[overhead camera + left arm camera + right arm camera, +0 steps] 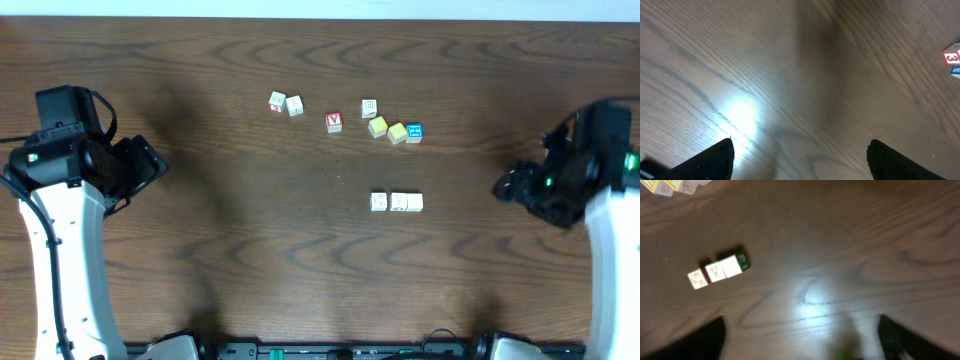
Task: Lift 3 blocks
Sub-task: 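Swing the right arm out to the right side of the table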
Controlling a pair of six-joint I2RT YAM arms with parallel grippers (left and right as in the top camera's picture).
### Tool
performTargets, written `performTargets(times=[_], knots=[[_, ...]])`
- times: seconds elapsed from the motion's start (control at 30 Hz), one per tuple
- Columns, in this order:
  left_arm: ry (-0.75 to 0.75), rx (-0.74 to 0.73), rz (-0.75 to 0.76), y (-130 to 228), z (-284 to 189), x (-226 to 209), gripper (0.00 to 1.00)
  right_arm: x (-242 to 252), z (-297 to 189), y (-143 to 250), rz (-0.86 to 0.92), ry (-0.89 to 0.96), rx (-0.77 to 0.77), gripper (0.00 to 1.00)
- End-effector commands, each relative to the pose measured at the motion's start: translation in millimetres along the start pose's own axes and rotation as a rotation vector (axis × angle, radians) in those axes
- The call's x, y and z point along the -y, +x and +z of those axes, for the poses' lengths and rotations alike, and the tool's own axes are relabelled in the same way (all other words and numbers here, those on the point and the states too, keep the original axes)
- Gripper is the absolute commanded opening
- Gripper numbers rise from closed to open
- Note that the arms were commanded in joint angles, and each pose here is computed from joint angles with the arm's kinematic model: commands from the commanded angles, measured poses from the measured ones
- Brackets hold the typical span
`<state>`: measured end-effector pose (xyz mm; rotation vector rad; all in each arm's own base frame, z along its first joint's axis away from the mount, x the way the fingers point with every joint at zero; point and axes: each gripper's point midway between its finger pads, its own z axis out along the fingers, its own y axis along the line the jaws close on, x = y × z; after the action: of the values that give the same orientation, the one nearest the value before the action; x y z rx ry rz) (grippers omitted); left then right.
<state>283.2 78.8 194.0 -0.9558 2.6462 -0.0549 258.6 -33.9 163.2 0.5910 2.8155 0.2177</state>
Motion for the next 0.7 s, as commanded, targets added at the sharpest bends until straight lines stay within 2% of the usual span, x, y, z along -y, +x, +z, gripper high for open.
performTargets(times=[0.0,0.67], knots=[[-0.004,0.007,-0.013,-3,-2,-1,0.85,9,11,13,0.036,0.02,0.021,0.99],[-0.004,0.007,-0.013,-3,-2,-1,0.85,4,15,-4,0.025,-0.01,0.103,0.99]])
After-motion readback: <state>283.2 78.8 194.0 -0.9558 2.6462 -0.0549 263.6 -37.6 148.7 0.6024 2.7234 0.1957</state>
